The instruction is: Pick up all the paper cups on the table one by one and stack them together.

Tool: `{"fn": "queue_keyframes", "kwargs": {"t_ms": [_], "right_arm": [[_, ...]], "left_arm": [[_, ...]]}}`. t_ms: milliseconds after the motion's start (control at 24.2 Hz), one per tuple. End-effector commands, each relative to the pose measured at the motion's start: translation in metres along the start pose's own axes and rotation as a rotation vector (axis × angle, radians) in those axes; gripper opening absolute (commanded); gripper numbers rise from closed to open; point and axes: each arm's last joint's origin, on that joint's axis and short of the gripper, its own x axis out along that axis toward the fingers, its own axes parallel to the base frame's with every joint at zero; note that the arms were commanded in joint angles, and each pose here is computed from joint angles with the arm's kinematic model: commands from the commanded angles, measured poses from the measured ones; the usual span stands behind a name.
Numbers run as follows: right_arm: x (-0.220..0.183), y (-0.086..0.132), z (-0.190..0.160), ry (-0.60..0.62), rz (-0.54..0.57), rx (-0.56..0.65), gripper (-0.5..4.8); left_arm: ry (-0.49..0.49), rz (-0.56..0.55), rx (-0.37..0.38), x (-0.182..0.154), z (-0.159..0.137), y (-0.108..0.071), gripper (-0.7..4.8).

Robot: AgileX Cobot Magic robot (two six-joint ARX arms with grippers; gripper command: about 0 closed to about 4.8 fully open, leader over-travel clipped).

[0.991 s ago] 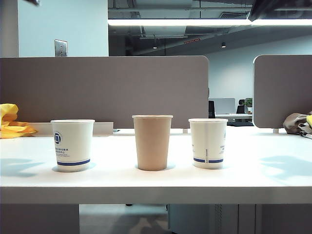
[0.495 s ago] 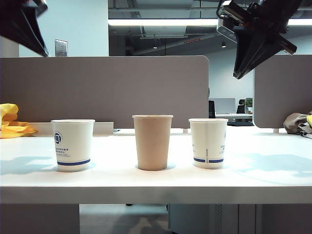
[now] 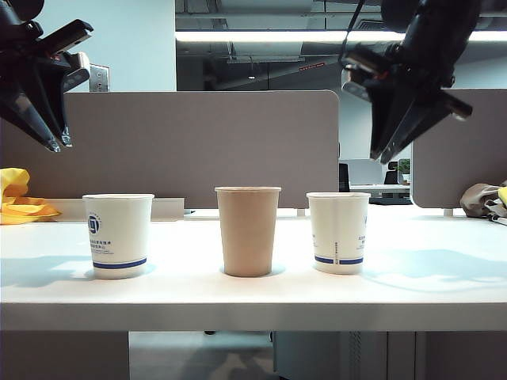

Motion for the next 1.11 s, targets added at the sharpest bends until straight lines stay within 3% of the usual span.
{"fn": "queue_keyframes", "kwargs": {"t_ms": [41, 330, 619, 784, 1115], "right_arm": [[0.013, -0.001, 0.004, 0.031, 0.004, 0.009, 1.18], [0.035, -0.009, 0.010, 0.060, 0.004, 0.026, 1.17], [0.041, -0.011, 0.015, 0.029, 0.011, 0.024, 1.16], [0.046, -0.012, 0.017, 0.029, 0.012, 0.030, 0.18], [0.043, -0.011, 0.020, 0.019, 0.012, 0.026, -0.01]], "left_arm": [[-0.011, -0.002, 0.027, -0.002, 0.001, -0.001, 0.63], [-0.011, -0.002, 0.032, -0.002, 0.001, -0.001, 0.85], [-0.015, -0.121, 0.038, -0.002, 0.002, -0.005, 0.85], [-0.026, -0.126, 0.045, -0.002, 0.003, -0.005, 0.85], [-0.028, -0.107, 0.045, -0.002, 0.003, -0.004, 0.85]]}}
